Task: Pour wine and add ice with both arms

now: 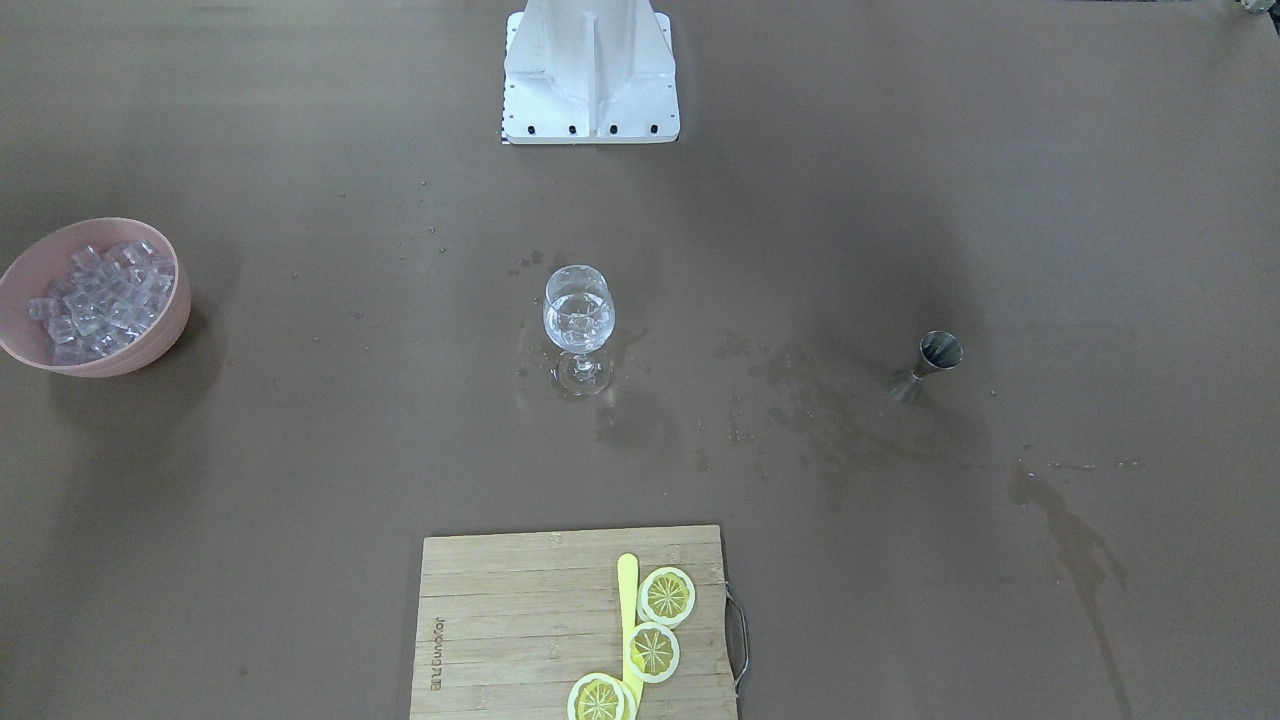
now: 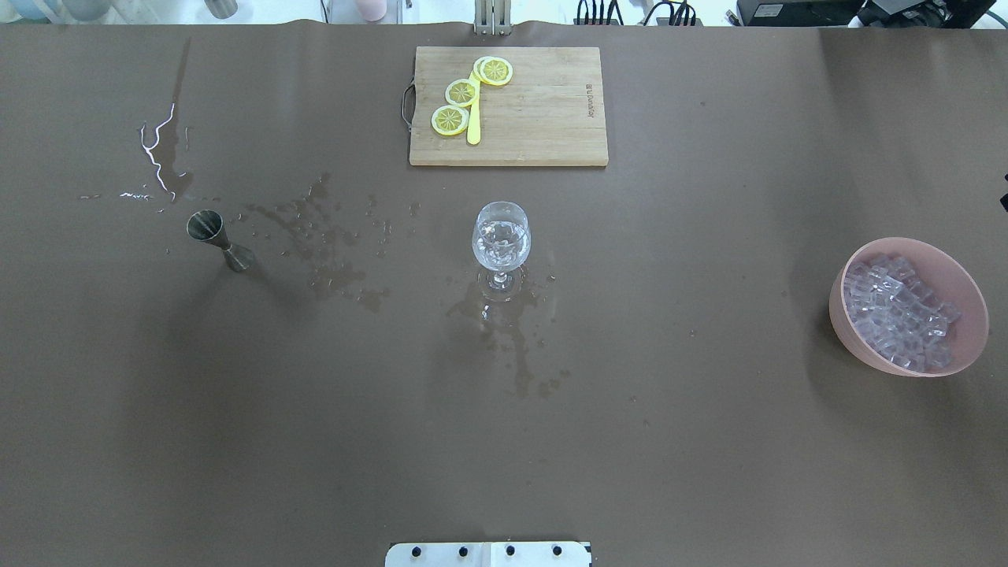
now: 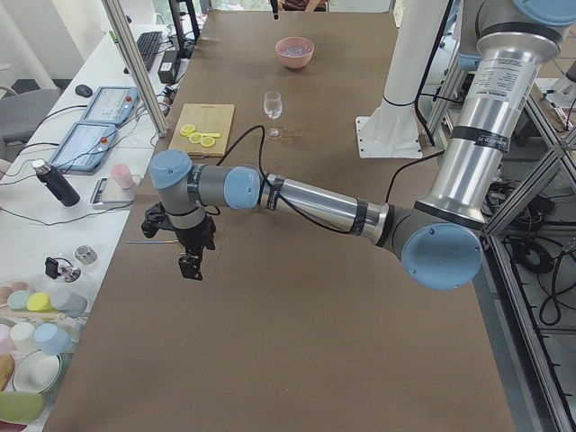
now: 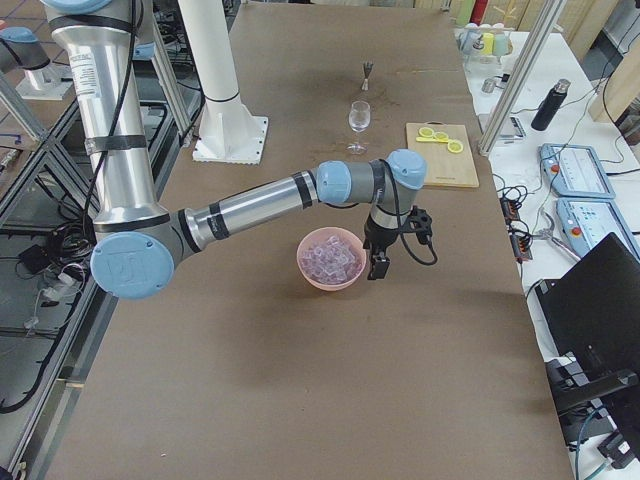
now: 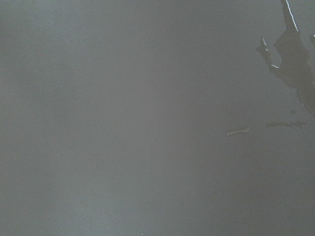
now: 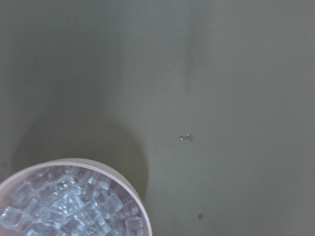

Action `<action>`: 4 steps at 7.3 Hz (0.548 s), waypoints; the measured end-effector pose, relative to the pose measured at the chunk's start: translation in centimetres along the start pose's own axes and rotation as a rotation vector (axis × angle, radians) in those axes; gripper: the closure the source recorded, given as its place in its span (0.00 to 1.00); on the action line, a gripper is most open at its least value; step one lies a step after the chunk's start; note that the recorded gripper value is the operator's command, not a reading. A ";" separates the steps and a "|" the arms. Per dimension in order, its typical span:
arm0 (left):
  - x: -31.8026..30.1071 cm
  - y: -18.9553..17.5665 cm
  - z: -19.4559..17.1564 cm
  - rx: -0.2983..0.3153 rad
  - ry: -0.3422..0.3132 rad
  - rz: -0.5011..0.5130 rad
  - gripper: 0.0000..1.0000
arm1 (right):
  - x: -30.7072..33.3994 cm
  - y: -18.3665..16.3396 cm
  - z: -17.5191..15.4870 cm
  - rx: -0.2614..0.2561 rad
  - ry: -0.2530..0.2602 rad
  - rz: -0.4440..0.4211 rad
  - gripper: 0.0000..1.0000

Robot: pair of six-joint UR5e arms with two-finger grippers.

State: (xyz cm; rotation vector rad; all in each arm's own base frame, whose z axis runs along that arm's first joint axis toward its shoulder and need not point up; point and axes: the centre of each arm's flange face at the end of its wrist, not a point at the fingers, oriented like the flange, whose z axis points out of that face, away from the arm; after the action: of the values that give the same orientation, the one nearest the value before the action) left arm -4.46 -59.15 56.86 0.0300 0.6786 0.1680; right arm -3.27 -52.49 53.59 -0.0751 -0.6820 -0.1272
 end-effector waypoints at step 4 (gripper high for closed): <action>-5.4 5.7 4.2 -0.034 0.024 -0.024 0.02 | 9.2 -0.5 4.7 0.074 -0.018 0.028 0.00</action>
State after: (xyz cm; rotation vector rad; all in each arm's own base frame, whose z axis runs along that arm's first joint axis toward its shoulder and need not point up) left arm -6.79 -54.31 64.02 -0.0131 0.6995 0.1567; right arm 0.82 -53.32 63.05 -0.0150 -0.7028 -0.0744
